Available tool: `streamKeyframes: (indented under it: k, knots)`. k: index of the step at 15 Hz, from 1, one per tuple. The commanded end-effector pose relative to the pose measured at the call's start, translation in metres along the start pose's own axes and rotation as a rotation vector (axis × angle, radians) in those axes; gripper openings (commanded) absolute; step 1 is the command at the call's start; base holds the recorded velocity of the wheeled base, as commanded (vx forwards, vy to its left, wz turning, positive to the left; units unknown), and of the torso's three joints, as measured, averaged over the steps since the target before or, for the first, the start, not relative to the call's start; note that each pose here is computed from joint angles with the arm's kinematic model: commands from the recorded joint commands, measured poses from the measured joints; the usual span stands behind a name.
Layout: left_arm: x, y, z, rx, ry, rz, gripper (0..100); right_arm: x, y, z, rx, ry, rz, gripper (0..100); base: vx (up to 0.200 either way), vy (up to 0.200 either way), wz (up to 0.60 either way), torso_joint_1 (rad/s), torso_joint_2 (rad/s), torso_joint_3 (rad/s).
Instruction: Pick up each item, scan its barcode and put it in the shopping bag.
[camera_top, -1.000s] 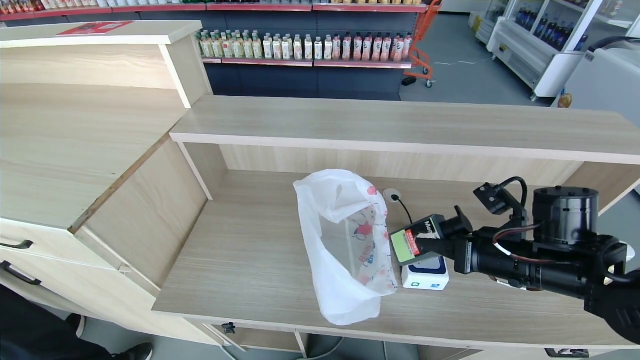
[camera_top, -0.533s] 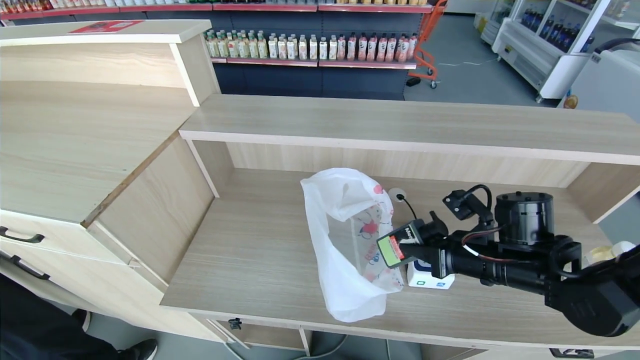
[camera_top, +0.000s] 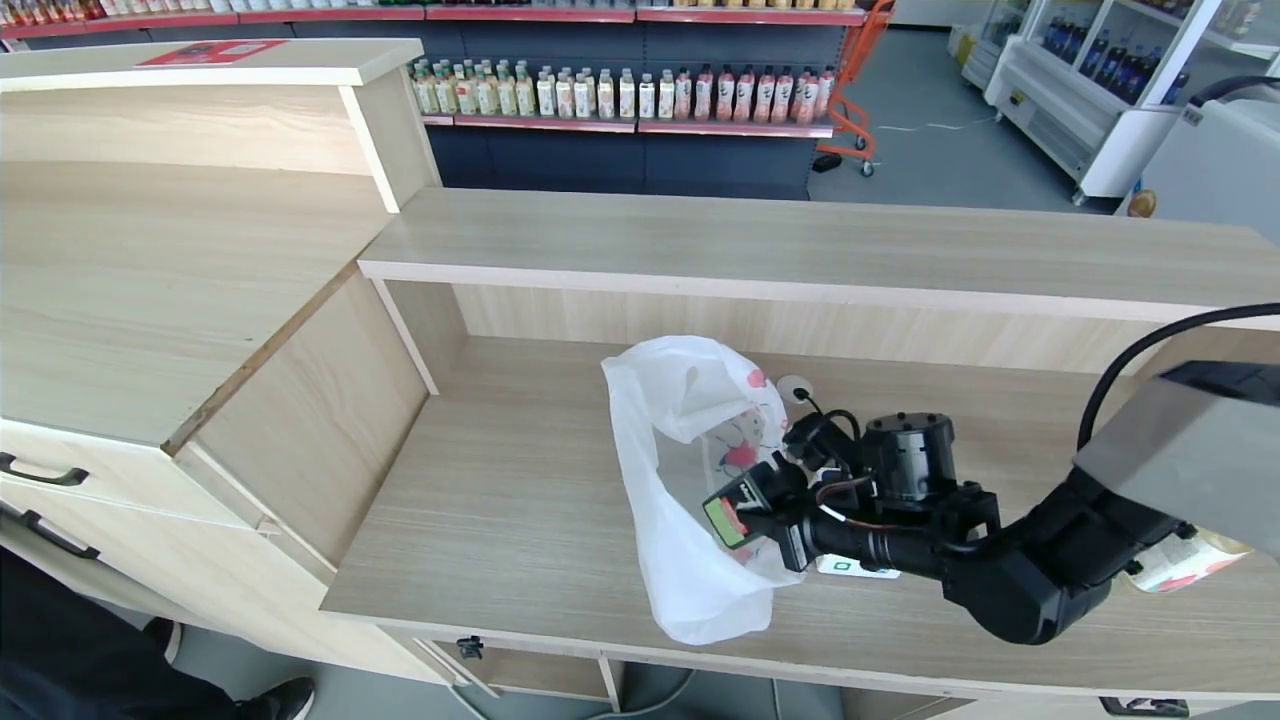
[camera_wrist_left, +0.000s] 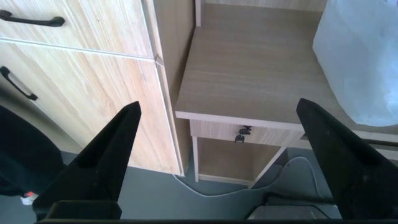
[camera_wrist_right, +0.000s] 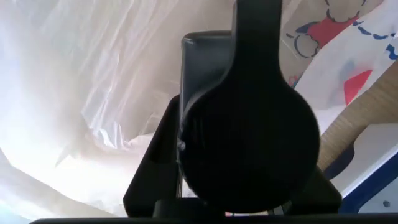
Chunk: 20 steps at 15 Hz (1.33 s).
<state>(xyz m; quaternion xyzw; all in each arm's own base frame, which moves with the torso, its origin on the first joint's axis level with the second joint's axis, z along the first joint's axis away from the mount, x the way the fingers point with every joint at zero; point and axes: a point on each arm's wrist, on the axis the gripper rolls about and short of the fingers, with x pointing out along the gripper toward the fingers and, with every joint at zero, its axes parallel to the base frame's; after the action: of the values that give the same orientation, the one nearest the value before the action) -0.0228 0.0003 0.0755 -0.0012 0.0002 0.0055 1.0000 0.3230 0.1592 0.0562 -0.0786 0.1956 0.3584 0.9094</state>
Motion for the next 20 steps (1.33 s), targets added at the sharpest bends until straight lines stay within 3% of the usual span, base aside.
streamKeyframes:
  k: [1,4,5,8,12,16,20]
  knots:
    - [0.0,0.0,0.0,-0.001,0.0,0.0,100,0.021,0.002,-0.013,-0.02,0.032,0.019,0,0.0,0.0,0.0,0.0,0.0,0.0]
    - [0.0,0.0,0.0,-0.001,0.0,0.0,100,0.029,0.004,-0.013,-0.09,0.029,0.03,0,0.0,0.0,0.0,0.0,0.0,0.0]
    - [0.0,0.0,0.0,-0.001,0.0,0.0,100,0.029,0.005,-0.01,-0.086,0.018,0.037,100,0.0,0.0,0.0,0.0,0.0,0.0]
    - [0.0,0.0,0.0,-0.001,0.0,0.0,100,0.018,0.006,0.006,0.016,-0.026,0.033,100,0.0,0.0,0.0,0.0,0.0,0.0]
    - [0.0,0.0,0.0,-0.001,0.0,0.0,100,-0.028,0.004,0.045,0.291,-0.143,0.014,100,0.0,0.0,0.0,0.0,0.0,0.0]
    - [0.0,0.0,0.0,-0.001,0.0,0.0,100,-0.096,-0.007,0.045,0.339,-0.173,-0.077,100,0.0,0.0,0.0,0.0,0.0,0.0]
    - [0.0,0.0,0.0,-0.001,0.0,0.001,100,-0.206,0.016,0.042,0.358,-0.173,-0.225,100,0.0,0.0,0.0,0.0,0.0,0.0]
